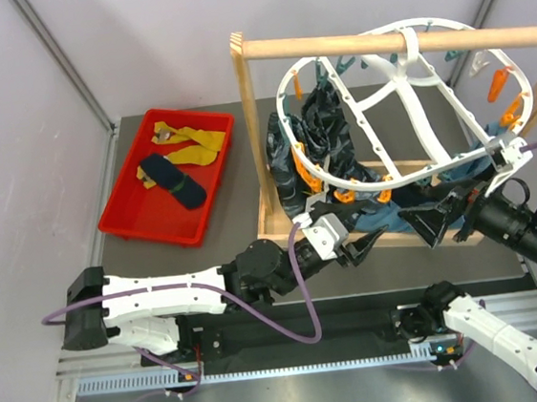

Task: Clip the socks to the hanger
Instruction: Open the clamp at the hanger.

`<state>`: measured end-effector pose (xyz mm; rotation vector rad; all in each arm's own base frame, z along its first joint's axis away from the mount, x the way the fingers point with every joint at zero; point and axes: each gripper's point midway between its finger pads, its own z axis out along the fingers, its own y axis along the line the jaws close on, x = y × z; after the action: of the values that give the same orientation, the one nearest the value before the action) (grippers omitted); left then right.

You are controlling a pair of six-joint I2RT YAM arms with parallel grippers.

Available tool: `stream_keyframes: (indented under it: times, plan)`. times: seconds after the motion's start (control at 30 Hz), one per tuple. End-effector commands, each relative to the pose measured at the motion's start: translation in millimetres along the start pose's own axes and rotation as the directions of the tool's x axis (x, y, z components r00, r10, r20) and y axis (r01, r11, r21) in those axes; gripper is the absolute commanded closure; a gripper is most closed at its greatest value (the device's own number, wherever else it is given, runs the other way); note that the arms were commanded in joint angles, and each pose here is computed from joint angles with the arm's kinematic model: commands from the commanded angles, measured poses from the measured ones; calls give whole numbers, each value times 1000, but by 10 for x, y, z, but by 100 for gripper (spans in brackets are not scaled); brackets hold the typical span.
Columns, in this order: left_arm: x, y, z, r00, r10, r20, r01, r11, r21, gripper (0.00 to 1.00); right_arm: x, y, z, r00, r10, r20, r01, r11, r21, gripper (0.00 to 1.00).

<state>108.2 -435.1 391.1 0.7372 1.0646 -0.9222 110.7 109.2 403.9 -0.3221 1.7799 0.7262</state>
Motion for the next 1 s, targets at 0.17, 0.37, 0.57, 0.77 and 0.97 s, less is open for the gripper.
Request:
stream_keyframes:
  times: [0.17,0.37,0.57,0.77,0.97]
  plan:
    - [-282,57,121,997,15,76,-12,999,-36,41,180,-321,-78,980,-78,-183,108,981,161,0]
    - [-276,21,163,997,11,76,-9,1000,-24,41,166,-319,-250,984,-158,-82,169,976,140,0]
    - [-297,-96,221,996,-7,84,4,1000,30,41,101,38,-383,979,-203,22,204,978,-49,0]
    - [-315,-326,232,996,-41,74,29,988,150,41,-30,356,-428,974,-210,80,223,953,-205,0]
    - [-308,-427,205,997,-44,66,29,978,208,42,-108,485,-399,972,-220,88,235,934,-270,0]
